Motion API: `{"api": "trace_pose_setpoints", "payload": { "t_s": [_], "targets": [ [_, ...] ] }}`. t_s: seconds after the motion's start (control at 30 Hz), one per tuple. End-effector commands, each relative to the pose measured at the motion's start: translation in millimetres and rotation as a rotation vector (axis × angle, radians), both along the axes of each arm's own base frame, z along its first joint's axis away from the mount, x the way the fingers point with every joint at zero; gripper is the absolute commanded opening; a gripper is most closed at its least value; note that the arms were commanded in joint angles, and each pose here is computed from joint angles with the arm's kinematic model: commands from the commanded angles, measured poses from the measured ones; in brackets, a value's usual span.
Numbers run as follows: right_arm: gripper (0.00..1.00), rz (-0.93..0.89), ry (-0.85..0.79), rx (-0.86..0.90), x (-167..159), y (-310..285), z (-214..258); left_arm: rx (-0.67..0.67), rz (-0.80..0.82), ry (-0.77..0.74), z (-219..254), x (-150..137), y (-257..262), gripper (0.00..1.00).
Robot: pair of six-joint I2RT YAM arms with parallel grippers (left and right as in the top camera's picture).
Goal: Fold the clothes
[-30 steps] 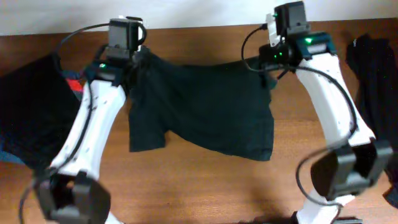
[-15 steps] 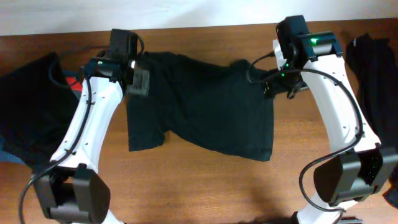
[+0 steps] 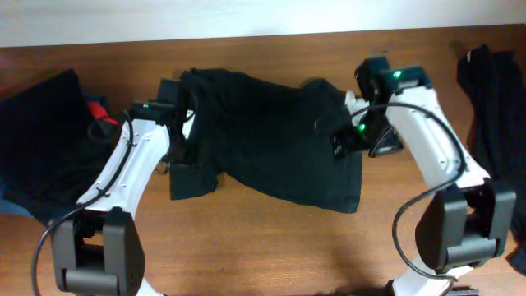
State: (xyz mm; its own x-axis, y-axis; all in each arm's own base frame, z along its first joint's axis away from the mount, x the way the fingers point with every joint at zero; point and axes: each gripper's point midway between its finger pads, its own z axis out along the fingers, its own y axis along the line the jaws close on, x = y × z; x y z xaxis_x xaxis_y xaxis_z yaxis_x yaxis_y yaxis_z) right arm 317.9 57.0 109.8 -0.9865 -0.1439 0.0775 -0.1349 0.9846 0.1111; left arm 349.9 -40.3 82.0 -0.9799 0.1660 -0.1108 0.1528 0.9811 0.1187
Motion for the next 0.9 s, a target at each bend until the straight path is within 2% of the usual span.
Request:
{"api": "trace_pose_setpoints", "payload": {
  "t_s": [0.0, 0.1, 0.2, 0.33, 0.73, 0.8, 0.83, 0.87],
  "targets": [
    [1.0, -0.024, 0.069, 0.055, -23.3, 7.4, -28.6, -0.03, 0.007, 0.016, -13.7, -11.3, -3.6, 0.98],
    [0.99, -0.047, 0.136, 0.046, -45.7, 5.3, -54.0, -0.034, 0.006, 0.044, -28.5, -22.0, -3.2, 0.97],
    [0.98, -0.066, 0.18, 0.038, -61.0, 3.7, -67.4, -0.1, 0.0, 0.054, -37.7, -26.1, -14.2, 0.93],
    [0.96, -0.083, 0.205, 0.059, -70.8, 7.1, -76.8, -0.117, -0.002, 0.06, -49.9, -31.9, -16.3, 0.9],
    [0.94, -0.092, 0.249, 0.083, -95.0, 10.1, -101.6, -0.119, -0.003, 0.046, -74.8, -40.2, -14.7, 0.9],
    [0.88, -0.092, 0.249, 0.083, -95.8, 10.0, -103.2, -0.117, -0.002, 0.051, -78.4, -43.4, -14.1, 0.9],
    [0.81, -0.092, 0.247, 0.084, -95.5, 10.0, -103.4, -0.116, -0.002, 0.057, -80.2, -45.7, -13.7, 0.89],
    [0.77, -0.092, 0.244, 0.084, -94.9, 10.1, -103.6, -0.115, -0.002, 0.06, -81.0, -46.9, -13.4, 0.81]
  ]
}}
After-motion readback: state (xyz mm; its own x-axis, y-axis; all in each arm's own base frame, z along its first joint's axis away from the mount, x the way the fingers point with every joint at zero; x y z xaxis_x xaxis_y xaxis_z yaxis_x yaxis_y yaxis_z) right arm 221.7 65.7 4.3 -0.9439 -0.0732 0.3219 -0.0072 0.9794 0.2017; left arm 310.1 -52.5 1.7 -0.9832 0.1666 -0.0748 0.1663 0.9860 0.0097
